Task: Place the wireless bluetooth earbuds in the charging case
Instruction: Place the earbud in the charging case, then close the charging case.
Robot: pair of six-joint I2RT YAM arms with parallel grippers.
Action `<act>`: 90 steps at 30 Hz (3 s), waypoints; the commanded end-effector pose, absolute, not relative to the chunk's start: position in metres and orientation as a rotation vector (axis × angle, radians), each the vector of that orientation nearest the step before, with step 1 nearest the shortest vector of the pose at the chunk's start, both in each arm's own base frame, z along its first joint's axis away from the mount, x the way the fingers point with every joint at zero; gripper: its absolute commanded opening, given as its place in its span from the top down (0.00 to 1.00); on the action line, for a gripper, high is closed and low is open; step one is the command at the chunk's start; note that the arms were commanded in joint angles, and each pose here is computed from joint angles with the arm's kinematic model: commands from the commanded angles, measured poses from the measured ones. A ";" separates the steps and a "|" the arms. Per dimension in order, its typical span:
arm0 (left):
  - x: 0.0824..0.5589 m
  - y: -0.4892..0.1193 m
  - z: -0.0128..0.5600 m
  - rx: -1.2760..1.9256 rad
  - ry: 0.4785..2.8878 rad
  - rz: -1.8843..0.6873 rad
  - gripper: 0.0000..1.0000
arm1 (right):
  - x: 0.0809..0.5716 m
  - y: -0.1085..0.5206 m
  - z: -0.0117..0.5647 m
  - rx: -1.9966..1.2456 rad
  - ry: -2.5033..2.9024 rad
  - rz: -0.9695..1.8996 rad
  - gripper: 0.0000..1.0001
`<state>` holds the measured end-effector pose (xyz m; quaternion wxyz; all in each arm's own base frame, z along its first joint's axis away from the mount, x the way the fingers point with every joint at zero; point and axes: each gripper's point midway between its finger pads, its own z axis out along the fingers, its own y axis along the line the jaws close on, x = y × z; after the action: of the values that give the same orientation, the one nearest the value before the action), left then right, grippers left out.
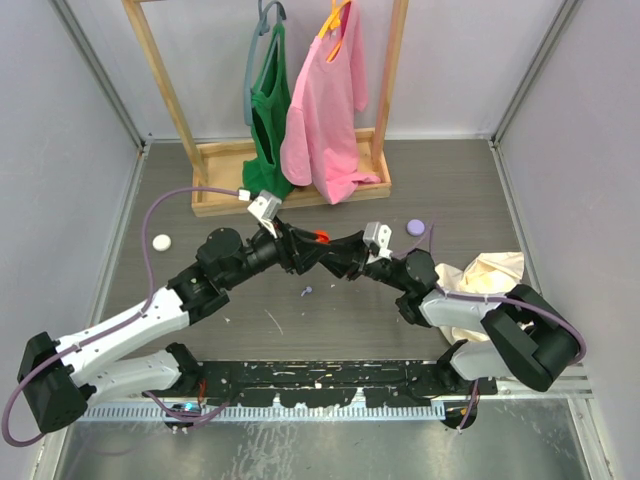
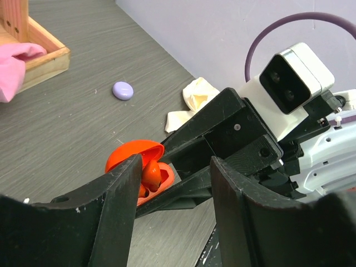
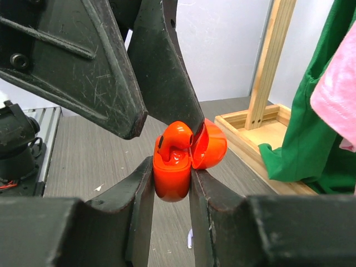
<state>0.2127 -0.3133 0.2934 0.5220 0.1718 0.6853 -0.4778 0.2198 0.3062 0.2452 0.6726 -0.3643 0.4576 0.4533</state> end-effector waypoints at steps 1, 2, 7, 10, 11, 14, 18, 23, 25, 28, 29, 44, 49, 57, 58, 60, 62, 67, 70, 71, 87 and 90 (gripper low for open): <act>0.210 -0.312 0.317 0.450 1.579 -1.138 0.46 | 0.203 0.315 0.276 -0.878 0.896 1.091 0.99; 0.209 -0.311 0.317 0.453 1.577 -1.136 0.46 | 0.202 0.315 0.276 -0.882 0.896 1.095 0.99; 0.207 -0.307 0.318 0.476 1.565 -1.117 0.44 | 0.200 0.318 0.276 -0.893 0.896 1.119 0.99; 0.204 -0.303 0.321 0.499 1.549 -1.105 0.39 | 0.197 0.322 0.275 -0.919 0.898 1.152 0.99; 0.204 -0.301 0.322 0.505 1.543 -1.099 0.38 | 0.195 0.323 0.274 -0.929 0.902 1.170 0.99; 0.202 -0.297 0.322 0.524 1.540 -1.091 0.36 | 0.191 0.327 0.272 -0.956 0.902 1.205 0.99; 0.198 -0.294 0.323 0.554 1.535 -1.096 0.36 | 0.184 0.331 0.269 -0.999 0.900 1.253 0.99; 0.198 -0.286 0.323 0.564 1.539 -1.099 0.35 | 0.176 0.336 0.268 -1.054 0.895 1.319 0.99; 0.197 -0.283 0.325 0.567 1.536 -1.113 0.35 | 0.176 0.336 0.268 -1.056 0.897 1.323 0.99; 0.198 -0.280 0.325 0.562 1.544 -1.109 0.34 | 0.176 0.336 0.267 -1.054 0.898 1.322 0.99; 0.198 -0.279 0.324 0.560 1.549 -1.104 0.33 | 0.177 0.336 0.267 -1.052 0.899 1.320 0.99; 0.195 -0.251 0.311 0.398 1.765 -1.069 0.18 | 0.183 0.333 0.274 -1.010 0.875 1.285 0.99; 0.192 -0.256 0.299 0.381 1.840 -1.121 0.15 | 0.181 0.334 0.279 -1.007 0.850 1.313 0.99; 0.187 -0.272 0.303 0.395 1.853 -1.298 0.15 | 0.179 0.335 0.281 -1.007 0.838 1.336 0.99; 0.186 -0.273 0.304 0.402 1.849 -1.312 0.15 | 0.179 0.335 0.281 -1.007 0.838 1.334 0.99; 0.183 -0.276 0.305 0.415 1.842 -1.342 0.16 | 0.180 0.335 0.281 -1.006 0.838 1.334 0.99; 0.182 -0.278 0.306 0.421 1.837 -1.364 0.17 | 0.179 0.335 0.281 -1.005 0.837 1.334 0.99; 0.178 -0.281 0.313 0.436 1.803 -1.430 0.20 | 0.179 0.335 0.280 -1.011 0.842 1.341 0.99; 0.176 -0.283 0.317 0.450 1.783 -1.463 0.23 | 0.177 0.335 0.279 -1.014 0.845 1.345 0.99; 0.175 -0.283 0.318 0.454 1.778 -1.472 0.24 | 0.177 0.334 0.278 -1.015 0.848 1.346 0.99; 0.165 -0.278 0.333 0.502 1.659 -1.509 0.30 | 0.168 0.334 0.258 -1.078 0.902 1.382 0.99; 0.164 -0.277 0.334 0.510 1.652 -1.515 0.30 | 0.167 0.334 0.255 -1.091 0.916 1.380 0.99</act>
<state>0.1730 -0.2771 0.3028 0.3793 0.1745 0.7050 -0.5733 0.1740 0.3356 0.2472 0.5426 -0.4432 0.4087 0.5849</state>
